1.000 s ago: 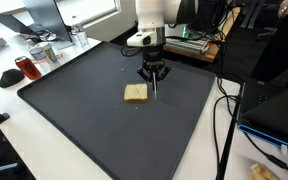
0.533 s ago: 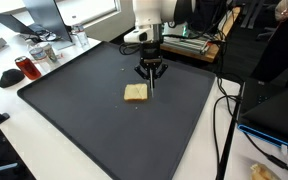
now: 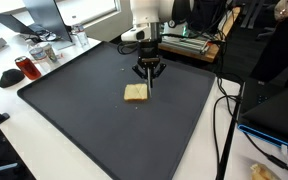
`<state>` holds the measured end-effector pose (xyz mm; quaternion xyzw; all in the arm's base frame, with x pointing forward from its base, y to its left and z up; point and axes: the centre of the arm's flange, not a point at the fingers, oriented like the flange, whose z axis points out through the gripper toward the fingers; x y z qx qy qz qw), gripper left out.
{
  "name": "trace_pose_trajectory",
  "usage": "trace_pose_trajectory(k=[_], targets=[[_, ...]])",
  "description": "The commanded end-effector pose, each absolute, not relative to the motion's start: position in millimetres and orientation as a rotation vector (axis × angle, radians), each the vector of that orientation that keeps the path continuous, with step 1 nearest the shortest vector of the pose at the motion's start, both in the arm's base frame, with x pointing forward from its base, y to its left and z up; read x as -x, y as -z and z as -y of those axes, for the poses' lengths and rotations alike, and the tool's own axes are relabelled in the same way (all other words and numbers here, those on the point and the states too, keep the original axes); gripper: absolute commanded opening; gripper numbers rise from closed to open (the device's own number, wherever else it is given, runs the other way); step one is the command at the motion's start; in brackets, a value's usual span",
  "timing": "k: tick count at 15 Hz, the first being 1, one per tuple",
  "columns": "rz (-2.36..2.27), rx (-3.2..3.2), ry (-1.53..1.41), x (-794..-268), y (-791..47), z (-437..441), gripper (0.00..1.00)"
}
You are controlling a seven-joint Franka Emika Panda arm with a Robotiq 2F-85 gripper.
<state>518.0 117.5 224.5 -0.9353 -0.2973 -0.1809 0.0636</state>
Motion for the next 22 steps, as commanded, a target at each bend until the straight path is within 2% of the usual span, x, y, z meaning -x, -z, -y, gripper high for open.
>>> trace_pose_trajectory(k=[1,13,22], targets=[[0.833,2.806,0.557,-516.9,-239.0,-94.4,0.01],[0.461,2.692,0.571,-518.1,-231.2,-1.6,0.01],[0.319,2.646,0.43,-524.8,-209.5,45.7,0.01]])
